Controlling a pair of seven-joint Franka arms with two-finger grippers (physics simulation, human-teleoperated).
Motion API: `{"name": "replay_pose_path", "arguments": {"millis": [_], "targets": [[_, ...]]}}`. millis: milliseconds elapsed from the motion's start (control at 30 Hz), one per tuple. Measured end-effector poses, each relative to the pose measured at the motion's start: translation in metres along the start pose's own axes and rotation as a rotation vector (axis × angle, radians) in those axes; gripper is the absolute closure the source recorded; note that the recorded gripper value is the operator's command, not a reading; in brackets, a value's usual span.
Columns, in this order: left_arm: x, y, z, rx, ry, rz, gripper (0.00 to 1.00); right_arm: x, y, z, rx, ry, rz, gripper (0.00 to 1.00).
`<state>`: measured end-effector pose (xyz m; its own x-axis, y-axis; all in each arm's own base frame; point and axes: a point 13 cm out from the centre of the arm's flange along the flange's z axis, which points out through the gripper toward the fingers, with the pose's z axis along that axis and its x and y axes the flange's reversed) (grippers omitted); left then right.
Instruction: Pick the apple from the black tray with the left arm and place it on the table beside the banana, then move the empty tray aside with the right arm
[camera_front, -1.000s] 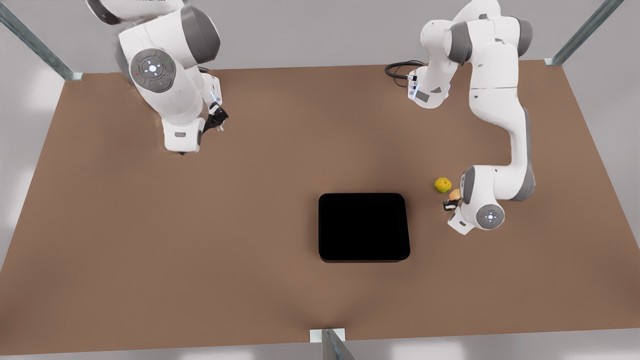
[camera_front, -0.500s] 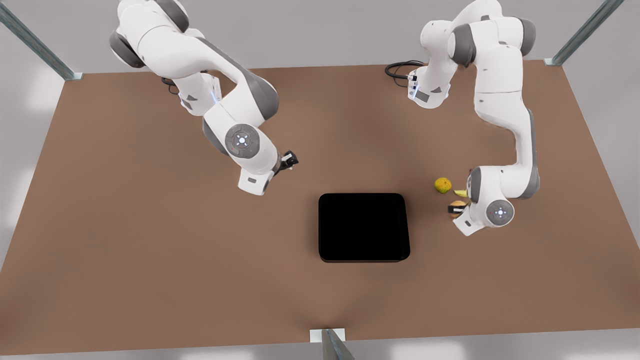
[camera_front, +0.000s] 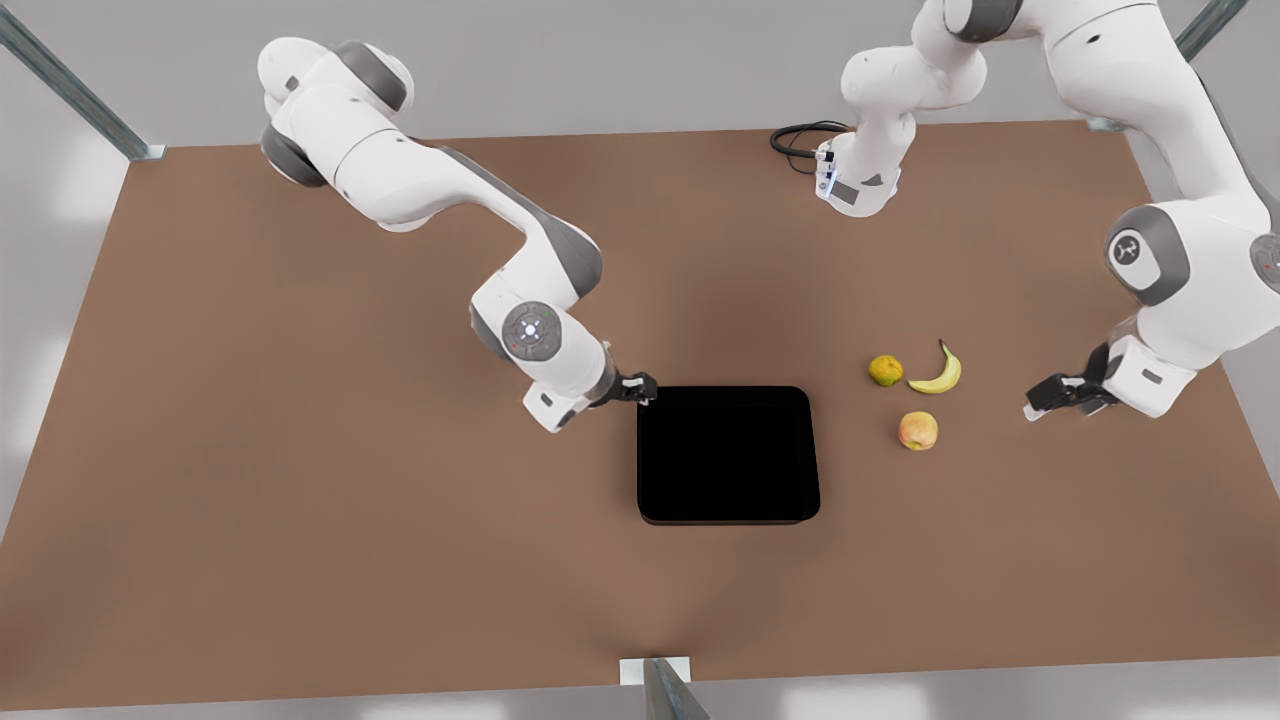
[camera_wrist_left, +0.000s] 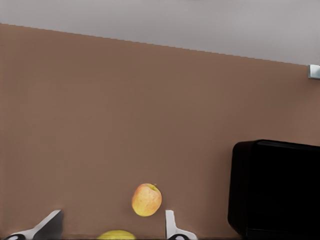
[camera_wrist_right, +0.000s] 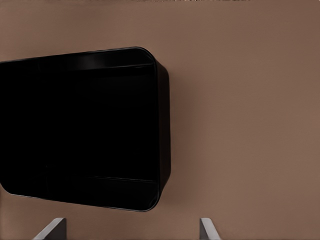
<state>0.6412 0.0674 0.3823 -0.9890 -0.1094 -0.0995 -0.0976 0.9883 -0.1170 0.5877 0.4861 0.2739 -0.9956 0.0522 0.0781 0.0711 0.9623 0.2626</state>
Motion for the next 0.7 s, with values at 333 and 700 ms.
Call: {"name": "replay_pose_path", "arguments": {"millis": [333,700], "targets": [[0.012,0.028,0.002,-0.044,-0.003,-0.006,0.0,-0.046,-0.007,0.047,-0.041,-0.089,0.159,0.01],[0.022,0.008,-0.005,-0.042,0.065,-0.004,0.0,-0.034,0.006,0.1,-0.02,-0.104,0.207,0.01]]}}
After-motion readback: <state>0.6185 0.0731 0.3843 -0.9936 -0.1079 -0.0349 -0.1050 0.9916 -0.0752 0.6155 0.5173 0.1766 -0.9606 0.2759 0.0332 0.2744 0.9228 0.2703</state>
